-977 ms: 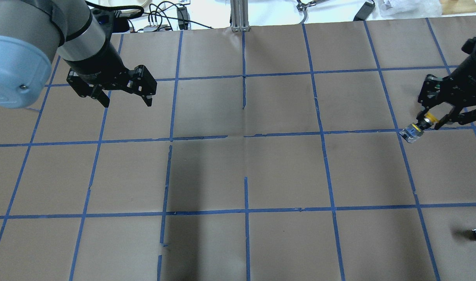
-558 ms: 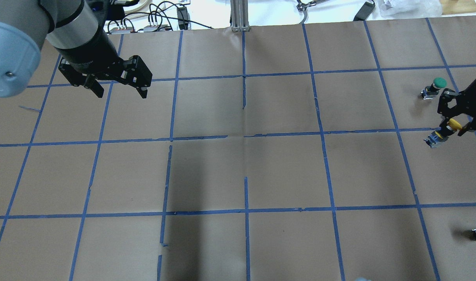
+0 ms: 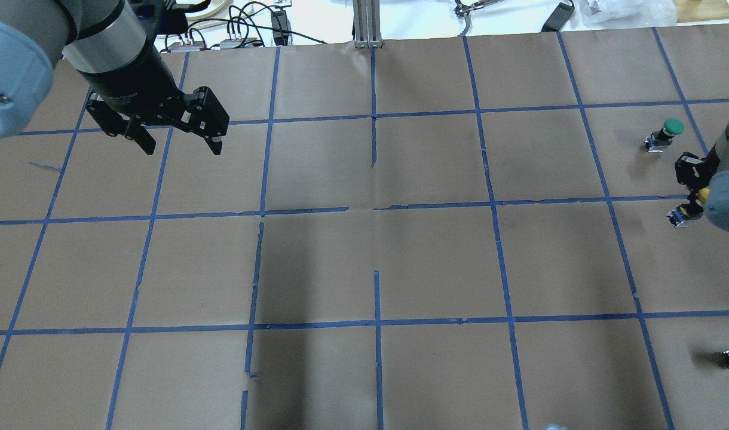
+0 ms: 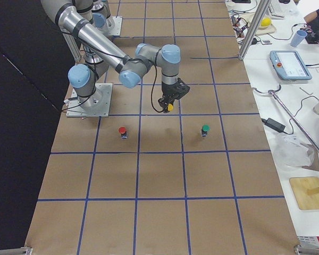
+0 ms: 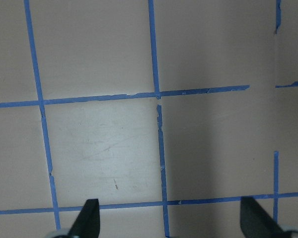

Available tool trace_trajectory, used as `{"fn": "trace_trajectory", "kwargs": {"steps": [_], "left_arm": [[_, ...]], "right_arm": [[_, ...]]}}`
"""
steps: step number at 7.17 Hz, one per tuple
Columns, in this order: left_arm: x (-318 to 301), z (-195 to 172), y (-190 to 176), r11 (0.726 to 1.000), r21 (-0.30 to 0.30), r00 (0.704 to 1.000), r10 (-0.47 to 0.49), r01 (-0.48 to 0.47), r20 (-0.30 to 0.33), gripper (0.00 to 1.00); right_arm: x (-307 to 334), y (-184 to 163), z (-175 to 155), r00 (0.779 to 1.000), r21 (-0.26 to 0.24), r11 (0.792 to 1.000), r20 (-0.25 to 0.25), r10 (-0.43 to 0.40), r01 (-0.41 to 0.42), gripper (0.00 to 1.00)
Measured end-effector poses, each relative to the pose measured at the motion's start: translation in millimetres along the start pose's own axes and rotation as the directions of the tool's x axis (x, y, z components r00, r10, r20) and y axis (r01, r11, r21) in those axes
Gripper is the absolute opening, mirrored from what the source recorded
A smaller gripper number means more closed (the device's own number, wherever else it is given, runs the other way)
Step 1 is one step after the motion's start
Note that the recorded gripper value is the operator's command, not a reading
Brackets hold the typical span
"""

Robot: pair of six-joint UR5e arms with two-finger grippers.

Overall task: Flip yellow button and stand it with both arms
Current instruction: 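Carry the yellow button with the right gripper toward the green button, then lower the yellow button upright onto the table with the right gripper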

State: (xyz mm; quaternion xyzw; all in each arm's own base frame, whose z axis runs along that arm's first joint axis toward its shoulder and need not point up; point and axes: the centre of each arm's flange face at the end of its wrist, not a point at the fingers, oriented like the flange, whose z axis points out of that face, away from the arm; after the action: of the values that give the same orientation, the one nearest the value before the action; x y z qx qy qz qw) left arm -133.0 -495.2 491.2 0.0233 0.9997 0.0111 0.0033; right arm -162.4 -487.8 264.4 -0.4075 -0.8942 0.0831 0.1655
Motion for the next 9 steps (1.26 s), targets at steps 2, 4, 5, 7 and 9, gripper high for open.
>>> {"fn": "trace_trajectory", "kwargs": {"steps": [2, 4, 5, 7, 9], "left_arm": [[-0.3, 0.1, -0.4, 1.000, -0.001, 1.000, -0.005, 0.005, 0.000, 1.00], [0.0, 4.3, 0.7, 1.000, -0.009, 1.000, -0.006, 0.006, -0.003, 1.00], [0.1, 6.4, 1.3, 1.000, -0.013, 1.000, -0.006, 0.006, -0.004, 1.00], [0.1, 6.0, 1.7, 1.000, -0.012, 1.000, -0.006, 0.006, -0.005, 1.00], [0.3, 6.3, 2.3, 1.000, -0.013, 1.000, -0.006, 0.006, -0.005, 1.00]], "right_arm": [[-0.3, -3.9, 22.2, 0.997, 0.039, 0.999, -0.074, 0.036, -0.033, 0.22], [-0.6, -3.4, 28.2, 0.995, 0.041, 0.998, -0.090, 0.048, -0.044, 0.29], [-1.3, -2.6, 31.2, 0.994, 0.037, 0.998, -0.092, 0.057, -0.053, 0.32], [-3.5, -0.6, 39.4, 0.993, 0.024, 0.998, -0.096, 0.067, -0.065, 0.37], [-5.5, 1.0, 46.9, 0.993, 0.011, 0.998, -0.102, 0.066, -0.065, 0.69]]}}
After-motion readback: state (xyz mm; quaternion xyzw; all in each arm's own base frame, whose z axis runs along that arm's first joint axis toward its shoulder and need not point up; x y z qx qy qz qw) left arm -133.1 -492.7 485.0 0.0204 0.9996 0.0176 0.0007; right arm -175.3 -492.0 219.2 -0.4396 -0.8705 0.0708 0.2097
